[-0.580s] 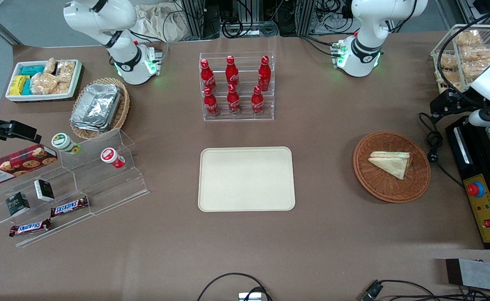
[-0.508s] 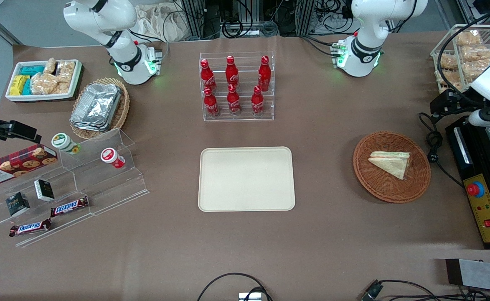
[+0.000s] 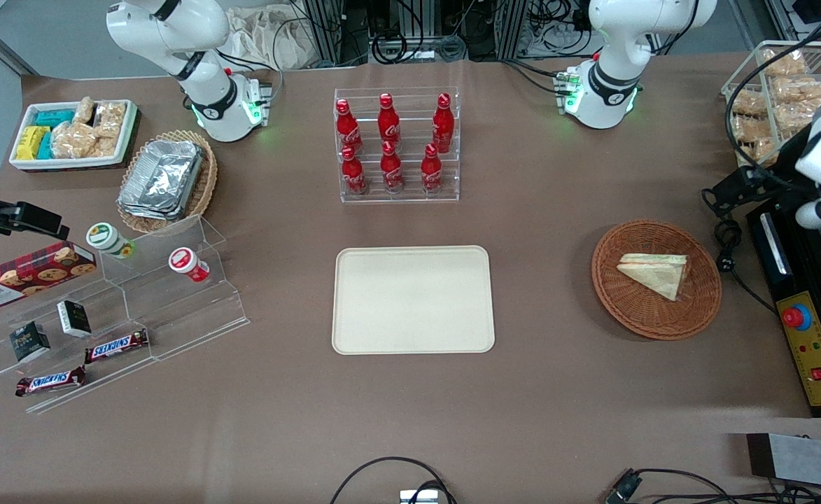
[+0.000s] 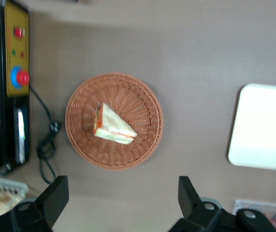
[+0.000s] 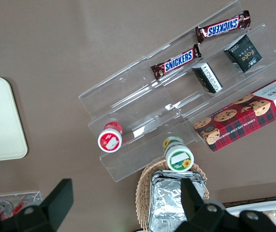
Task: Place sandwich from basket to tray
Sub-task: 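Move the left gripper over the wicker basket toward the wrapped sandwich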
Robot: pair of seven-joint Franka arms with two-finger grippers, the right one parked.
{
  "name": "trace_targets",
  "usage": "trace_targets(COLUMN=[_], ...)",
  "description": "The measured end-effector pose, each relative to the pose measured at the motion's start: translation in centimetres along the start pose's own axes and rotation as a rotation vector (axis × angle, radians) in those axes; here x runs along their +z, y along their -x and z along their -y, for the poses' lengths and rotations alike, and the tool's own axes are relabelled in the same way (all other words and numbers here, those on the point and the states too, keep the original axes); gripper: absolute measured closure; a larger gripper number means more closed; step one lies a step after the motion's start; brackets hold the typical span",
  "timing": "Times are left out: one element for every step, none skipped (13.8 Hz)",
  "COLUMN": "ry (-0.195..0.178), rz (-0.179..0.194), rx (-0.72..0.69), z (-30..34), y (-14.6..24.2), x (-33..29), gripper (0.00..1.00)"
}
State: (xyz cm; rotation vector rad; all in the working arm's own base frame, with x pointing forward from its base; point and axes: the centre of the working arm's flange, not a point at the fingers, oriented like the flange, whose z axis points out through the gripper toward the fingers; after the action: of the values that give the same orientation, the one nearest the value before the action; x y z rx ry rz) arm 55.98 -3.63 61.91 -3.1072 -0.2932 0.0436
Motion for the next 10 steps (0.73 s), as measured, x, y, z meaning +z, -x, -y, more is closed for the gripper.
trace_targets(ry=[-0.002, -0.008, -0.014, -0.018, -0.020, -0.020, -0.017, -0.012, -0.009, -0.002], rz=[0.019, 0.041, 0.059, 0.070, 0.077, 0.080, 0.072, 0.060, 0.050, 0.044], rx=[-0.084, -0.161, -0.227, -0.282, -0.336, -0.385, -0.438, -0.493, -0.539, -0.576], z=[0.1, 0.5, 1.1, 1.9, 2.8, 3.5, 3.8, 3.8, 3.8, 3.8], y=[-0.4, -0.9, -1.3, -1.7, -1.9, -2.1, -2.1, -2.0, -1.5, -0.8], x=[1.0, 2.2, 3.5, 4.8, 6.0, 7.3, 8.7, 10.2, 11.9, 13.5], gripper=[0.00, 0.00, 0.00, 0.00, 0.00, 0.00, 0.00, 0.00, 0.00, 0.00])
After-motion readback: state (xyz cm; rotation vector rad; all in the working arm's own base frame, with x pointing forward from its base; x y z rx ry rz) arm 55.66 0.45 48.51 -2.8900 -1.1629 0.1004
